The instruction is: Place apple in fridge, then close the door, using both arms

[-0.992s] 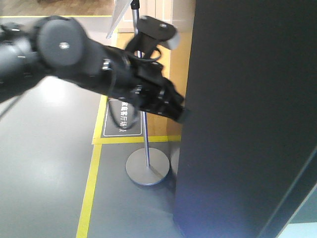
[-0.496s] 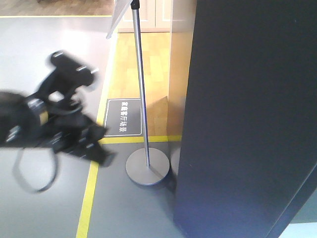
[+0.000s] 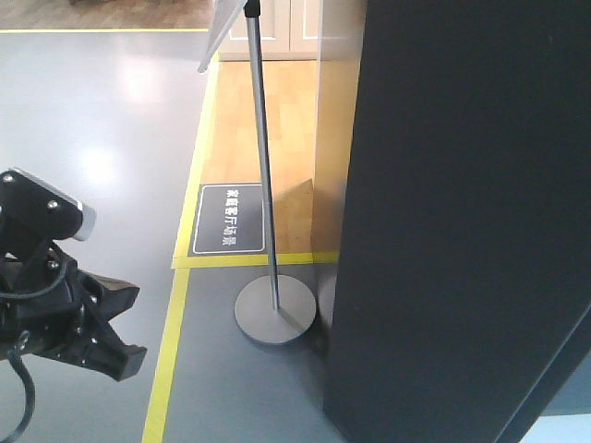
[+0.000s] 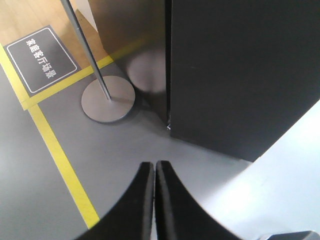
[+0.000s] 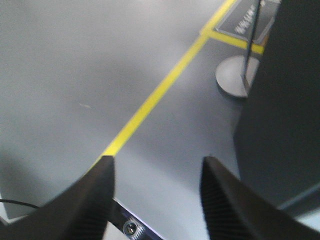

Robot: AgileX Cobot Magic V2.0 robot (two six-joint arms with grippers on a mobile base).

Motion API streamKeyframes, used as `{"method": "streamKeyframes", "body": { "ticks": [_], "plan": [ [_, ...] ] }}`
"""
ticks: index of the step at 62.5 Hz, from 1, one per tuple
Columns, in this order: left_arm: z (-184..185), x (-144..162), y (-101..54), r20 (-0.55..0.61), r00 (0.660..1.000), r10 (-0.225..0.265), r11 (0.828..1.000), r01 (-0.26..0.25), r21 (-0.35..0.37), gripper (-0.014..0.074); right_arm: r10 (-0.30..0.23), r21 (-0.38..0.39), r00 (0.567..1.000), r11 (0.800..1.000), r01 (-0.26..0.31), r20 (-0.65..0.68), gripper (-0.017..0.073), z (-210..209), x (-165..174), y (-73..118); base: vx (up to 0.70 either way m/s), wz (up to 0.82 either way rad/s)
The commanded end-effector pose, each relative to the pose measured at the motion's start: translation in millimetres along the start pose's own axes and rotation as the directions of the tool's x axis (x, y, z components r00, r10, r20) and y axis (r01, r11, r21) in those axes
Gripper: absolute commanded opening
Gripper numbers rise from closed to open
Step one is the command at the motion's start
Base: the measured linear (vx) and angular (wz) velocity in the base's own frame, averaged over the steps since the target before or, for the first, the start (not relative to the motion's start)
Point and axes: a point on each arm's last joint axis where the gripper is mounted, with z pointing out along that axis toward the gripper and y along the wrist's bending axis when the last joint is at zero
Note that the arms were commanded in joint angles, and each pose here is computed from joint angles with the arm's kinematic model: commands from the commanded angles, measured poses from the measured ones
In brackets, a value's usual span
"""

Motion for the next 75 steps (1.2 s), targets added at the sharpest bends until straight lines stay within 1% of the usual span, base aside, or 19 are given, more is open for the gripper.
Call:
{"method": "streamKeyframes", "body": {
  "ticks": [1,6,7,10,11,18,26,27,30,35,36,38,43,51,57,64,69,71,75],
  "plan": [
    [-8,-9,0.5,0.064,0.998,-0.006,1.0,0.006,-0.002,-0.0006,0.01,0.033,1.0,0.999,-0.01,0.005,0.0219,10,-17,-6.0,0.0,0.0],
    [-8,-7,0.6,0.041,0.999,-0.006,1.0,0.006,-0.003,-0.0006,0.009,0.053,0.999,0.999,-0.007,-0.036,0.0078,20,-22,-10.8,0.0,0.0],
    [-8,-7,0.6,0.038,0.999,-0.006,1.0,0.006,-0.003,-0.0006,0.01,0.054,0.999,0.998,-0.008,-0.043,0.0068,22,-23,-11.4,0.0,0.0],
    [-8,-6,0.7,0.031,1.0,-0.006,1.0,0.006,-0.004,-0.0006,0.007,0.069,0.998,0.998,-0.003,-0.058,-0.0012,28,-26,-14.5,0.0,0.0],
    [-8,-6,0.7,0.03,1.0,-0.006,1.0,0.006,-0.004,-0.0006,0.009,0.072,0.998,0.997,-0.004,-0.059,-0.0017,30,-27,-15.1,0.0,0.0],
    [-8,-5,0.7,0.023,1.0,-0.006,1.0,0.006,-0.004,-0.0006,0.015,0.114,0.999,0.993,-0.01,-0.036,-0.0011,41,-37,-21.9,0.0,0.0],
    [-8,-5,0.7,0.023,1.0,-0.006,1.0,0.006,-0.004,-0.0006,0.04,0.209,0.999,0.977,-0.041,0.011,-0.0008,51,-51,-33.9,0.0,0.0],
    [-8,-5,0.7,0.023,1.0,-0.006,1.0,0.006,-0.004,-0.0006,0.033,0.235,0.999,0.971,-0.036,0.018,-0.0008,51,-53,-36.5,0.0,0.0],
    [-8,-5,0.7,0.023,1.0,-0.006,1.0,0.006,-0.004,-0.0006,0.045,0.274,0.999,0.96,-0.05,0.024,-0.0007,54,-60,-41.3,0.0,0.0],
    [-8,-5,0.7,0.023,1.0,-0.006,1.0,0.006,-0.004,-0.0006,0.03,0.356,0.999,0.934,-0.041,0.037,-0.0007,55,-72,-50.2,0.0,0.0],
    [-8,-5,0.7,0.023,1.0,-0.006,1.0,0.006,-0.004,-0.0006,0.036,0.366,0.998,0.929,-0.049,0.044,-0.0007,56,-74,-51.4,0.0,0.0],
    [-8,-5,0.7,0.023,1.0,-0.006,1.0,0.006,-0.004,-0.0006,0.024,0.39,0.999,0.92,-0.04,0.047,-0.0007,56,-79,-54.0,0.0,0.0],
    [-8,-5,0.7,0.023,1.0,-0.006,1.0,0.006,-0.004,-0.0006,0.019,0.43,0.999,0.902,-0.038,0.05,-0.0006,59,-90,-59.3,0.0,0.0],
    [-8,-5,0.7,0.023,1.0,-0.006,1.0,0.006,-0.004,-0.0006,0.011,0.455,0.999,0.89,-0.028,0.039,-0.0004,63,-108,-65.0,0.0,0.0],
    [-8,-5,0.7,0.023,1.0,-0.006,1.0,0.006,-0.004,-0.0006,0.008,0.477,1.0,0.879,-0.02,0.027,-0.0004,65,-119,-74.1,0.0,0.0],
    [-8,-5,0.7,0.023,1.0,-0.006,1.0,0.006,-0.004,-0.0006,0.03,0.511,0.997,0.857,-0.062,0.072,-0.0004,60,-131,-91.6,0.0,0.0],
    [-8,-5,0.7,0.023,1.0,-0.006,1.0,0.006,-0.004,-0.0006,0.032,0.514,0.993,0.854,-0.086,0.113,-0.0004,56,-139,-100.6,0.0,0.0],
    [-8,-5,0.7,0.023,1.0,-0.006,1.0,0.006,-0.004,-0.0006,0.042,0.511,0.988,0.852,-0.112,0.146,-0.0004,55,-142,-105.2,0.0,0.0],
    [-8,-5,0.7,0.023,1.0,-0.006,1.0,0.006,-0.004,-0.0006,0.055,0.521,0.978,0.839,-0.154,0.201,-0.0004,52,-148,-114.9,0.0,0.0]
  ]
}}
